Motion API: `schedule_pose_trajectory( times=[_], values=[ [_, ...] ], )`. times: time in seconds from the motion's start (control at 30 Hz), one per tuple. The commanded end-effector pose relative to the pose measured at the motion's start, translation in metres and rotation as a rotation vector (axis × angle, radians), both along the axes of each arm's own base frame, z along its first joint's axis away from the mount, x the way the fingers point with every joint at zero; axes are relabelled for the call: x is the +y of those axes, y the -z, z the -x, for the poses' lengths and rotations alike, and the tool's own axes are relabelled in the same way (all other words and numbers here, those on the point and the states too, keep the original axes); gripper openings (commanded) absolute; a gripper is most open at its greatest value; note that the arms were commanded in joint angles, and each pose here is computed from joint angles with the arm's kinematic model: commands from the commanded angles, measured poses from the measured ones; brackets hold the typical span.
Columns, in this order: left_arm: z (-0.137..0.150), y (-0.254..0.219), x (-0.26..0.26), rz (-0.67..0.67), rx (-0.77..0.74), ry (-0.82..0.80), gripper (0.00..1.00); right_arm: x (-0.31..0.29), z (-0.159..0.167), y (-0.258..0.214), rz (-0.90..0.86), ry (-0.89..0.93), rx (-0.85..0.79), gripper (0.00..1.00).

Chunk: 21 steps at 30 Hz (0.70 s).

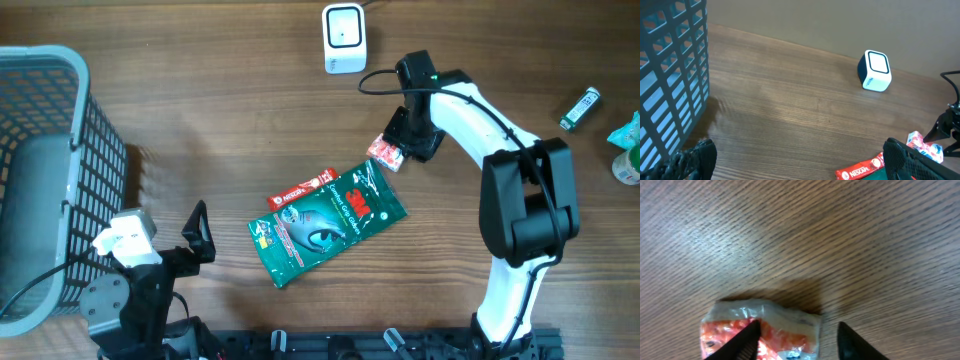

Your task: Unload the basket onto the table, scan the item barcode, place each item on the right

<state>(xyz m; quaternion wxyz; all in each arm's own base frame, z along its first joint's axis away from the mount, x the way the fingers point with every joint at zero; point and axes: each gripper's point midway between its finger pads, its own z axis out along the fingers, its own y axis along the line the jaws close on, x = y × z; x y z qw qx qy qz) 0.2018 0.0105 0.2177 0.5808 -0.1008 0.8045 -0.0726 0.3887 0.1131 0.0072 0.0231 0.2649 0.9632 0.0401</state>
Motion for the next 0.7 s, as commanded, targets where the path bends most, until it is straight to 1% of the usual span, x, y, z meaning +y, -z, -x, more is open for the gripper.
schedule_pose_trajectory(
  times=[0.0,0.03,0.07,0.1,0.17,0.23,0.27,0.3,0.33,0.37,0.4,0.43,0.47,0.5,0.53,0.67],
  values=[
    [0.0,-0.001,0.002,0.006,-0.006,-0.015,1.0,-0.011,0.013,0.015,0.041,0.041,0.035,0.32],
    [0.0,-0.001,0.002,0.006,-0.006,-0.015,1.0,-0.014,0.012,0.015,0.047,0.046,0.034,0.18],
    [0.0,-0.001,0.002,0.007,-0.006,-0.015,1.0,-0.016,0.012,0.015,0.046,0.052,0.034,0.1],
    [0.0,-0.001,0.002,0.006,-0.006,-0.015,1.0,-0.021,0.012,0.015,0.047,0.063,0.041,0.04],
    [0.0,-0.001,0.002,0.006,-0.006,-0.015,1.0,-0.025,0.014,0.01,0.028,0.069,0.064,0.04],
    [0.0,-0.001,0.002,0.006,-0.006,-0.015,1.0,-0.014,0.008,-0.009,-0.112,0.014,0.078,0.04],
    [0.0,-0.001,0.002,0.006,-0.006,-0.015,1.0,-0.005,0.004,-0.02,-0.204,-0.061,0.064,0.04],
    [0.0,-0.001,0.002,0.006,-0.006,-0.015,1.0,0.008,0.004,-0.035,-0.33,-0.182,0.048,0.04],
    [0.0,-0.001,0.002,0.006,-0.006,-0.015,1.0,0.011,0.007,-0.042,-0.398,-0.23,0.052,0.04],
    [0.0,-0.001,0.002,0.006,-0.006,-0.015,1.0,0.006,0.011,-0.042,-0.404,-0.235,0.066,0.11],
    [0.0,-0.001,0.002,0.006,-0.006,-0.015,1.0,-0.001,0.011,-0.039,-0.369,-0.232,0.067,0.22],
    [0.0,-0.001,0.002,0.006,-0.006,-0.015,1.0,-0.012,0.009,-0.034,-0.299,-0.224,0.067,0.45],
    [0.0,-0.001,0.002,0.006,-0.006,-0.015,1.0,-0.025,0.007,-0.03,-0.218,-0.221,0.066,0.56],
    [0.0,-0.001,0.002,0.006,-0.006,-0.015,1.0,-0.032,0.006,-0.028,-0.179,-0.22,0.064,0.59],
    [0.0,-0.001,0.002,0.007,-0.006,-0.015,1.0,-0.035,0.006,-0.027,-0.16,-0.219,0.064,0.6],
    [0.0,-0.001,0.002,0.006,-0.006,-0.015,1.0,-0.035,0.012,-0.028,-0.161,-0.219,0.091,0.59]
  ],
)
